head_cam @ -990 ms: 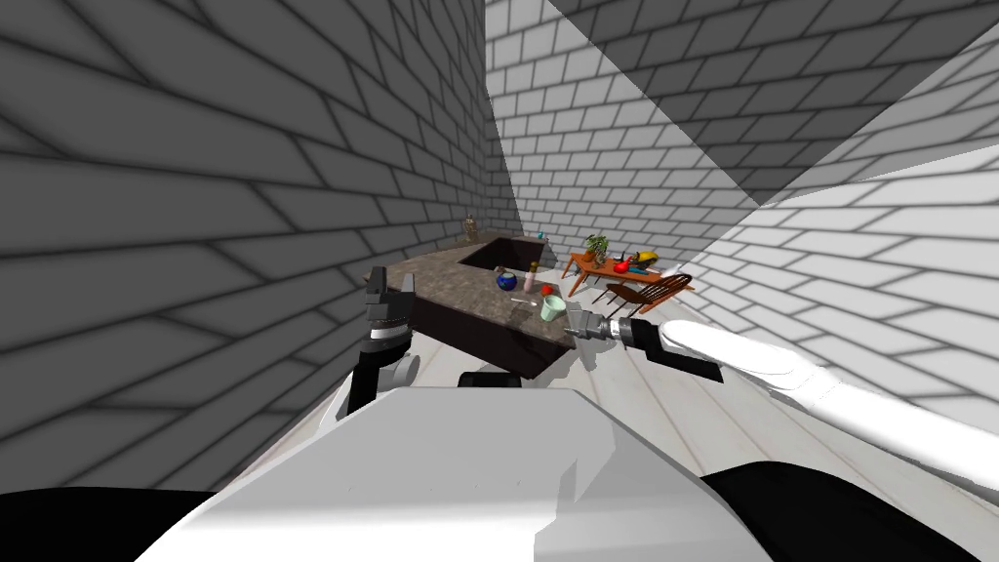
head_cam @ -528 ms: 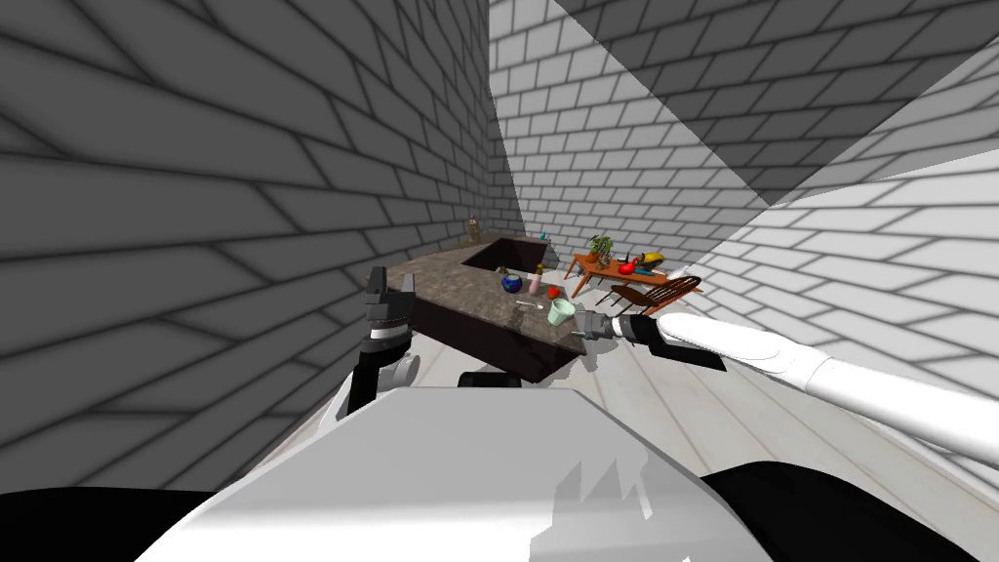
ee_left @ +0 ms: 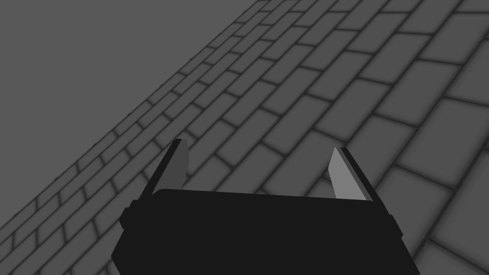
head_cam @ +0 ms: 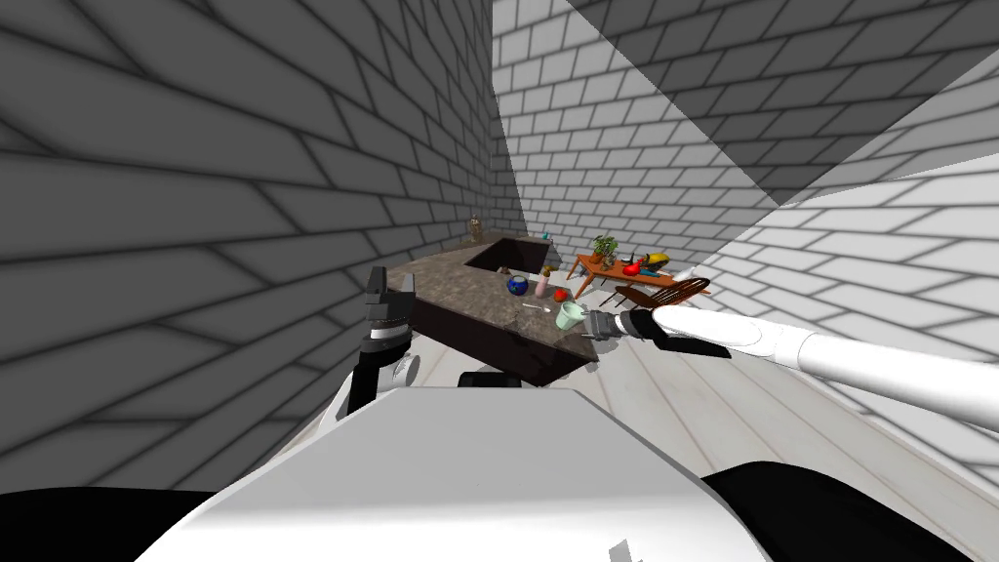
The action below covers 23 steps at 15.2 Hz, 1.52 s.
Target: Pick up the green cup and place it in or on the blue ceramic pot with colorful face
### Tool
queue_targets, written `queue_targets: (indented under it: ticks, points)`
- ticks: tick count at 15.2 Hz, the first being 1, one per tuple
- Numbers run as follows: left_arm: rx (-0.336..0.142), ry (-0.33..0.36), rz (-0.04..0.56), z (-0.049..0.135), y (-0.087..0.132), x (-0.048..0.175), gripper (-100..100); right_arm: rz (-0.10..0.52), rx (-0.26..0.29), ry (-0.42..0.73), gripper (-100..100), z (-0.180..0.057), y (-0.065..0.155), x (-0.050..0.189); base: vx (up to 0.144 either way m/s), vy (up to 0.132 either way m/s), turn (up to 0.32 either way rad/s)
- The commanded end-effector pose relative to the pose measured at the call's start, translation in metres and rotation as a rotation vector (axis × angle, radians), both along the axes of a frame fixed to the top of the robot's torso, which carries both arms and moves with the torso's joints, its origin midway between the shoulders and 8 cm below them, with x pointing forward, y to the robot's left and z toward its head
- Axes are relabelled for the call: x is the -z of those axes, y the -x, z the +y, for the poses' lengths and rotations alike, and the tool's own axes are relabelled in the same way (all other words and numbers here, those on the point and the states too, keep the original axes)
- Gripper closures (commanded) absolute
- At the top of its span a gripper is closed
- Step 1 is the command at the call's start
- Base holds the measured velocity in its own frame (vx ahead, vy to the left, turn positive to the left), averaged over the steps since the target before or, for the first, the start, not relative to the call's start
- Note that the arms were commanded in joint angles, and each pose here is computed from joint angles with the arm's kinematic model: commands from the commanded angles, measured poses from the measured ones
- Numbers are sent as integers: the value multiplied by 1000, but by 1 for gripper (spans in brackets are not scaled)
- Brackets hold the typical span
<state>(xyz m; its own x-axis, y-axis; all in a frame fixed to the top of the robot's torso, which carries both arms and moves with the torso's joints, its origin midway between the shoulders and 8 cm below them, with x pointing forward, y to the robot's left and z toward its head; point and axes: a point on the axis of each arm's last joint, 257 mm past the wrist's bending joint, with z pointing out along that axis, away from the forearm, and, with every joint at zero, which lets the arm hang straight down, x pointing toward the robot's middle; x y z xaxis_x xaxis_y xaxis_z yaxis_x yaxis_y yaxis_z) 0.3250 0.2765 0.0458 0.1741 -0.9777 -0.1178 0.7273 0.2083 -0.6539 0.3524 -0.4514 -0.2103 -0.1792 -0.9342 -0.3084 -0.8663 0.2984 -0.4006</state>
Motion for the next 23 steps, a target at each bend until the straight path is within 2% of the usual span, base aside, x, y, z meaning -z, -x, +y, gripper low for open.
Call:
queue_targets:
  ticks: [1,7,8,11,12,13,17,18,20,21,23]
  points:
    - [0,0,0,0,0,0,0,17,-28,67,-100,-12,-1,0,20,60,-4]
    - [0,0,0,0,0,0,0,53,-77,181,-100,-34,-2,0,18,50,-10]
    - [0,0,0,0,0,0,0,47,-70,166,-100,-31,-2,-1,9,27,-12]
    - [0,0,0,0,0,0,0,47,-46,166,-100,-45,16,20,-4,-2,22]
    - [0,0,0,0,0,0,0,51,-51,165,-100,-42,11,14,-6,-7,12]
    - [0,0,0,0,0,0,0,48,-51,166,100,-43,12,15,0,0,0]
    - [0,0,0,0,0,0,0,14,-52,176,100,-45,-1,5,-2,-2,7]
    - [0,0,0,0,0,0,0,48,-60,167,100,-38,6,8,9,10,2]
    - [0,0,0,0,0,0,0,48,-68,169,100,-33,0,2,8,12,-33]
    - [0,0,0,0,0,0,0,40,-65,171,100,-37,1,4,4,6,-10]
    - [0,0,0,0,0,0,0,71,-39,205,100,-59,3,0,-16,38,164]
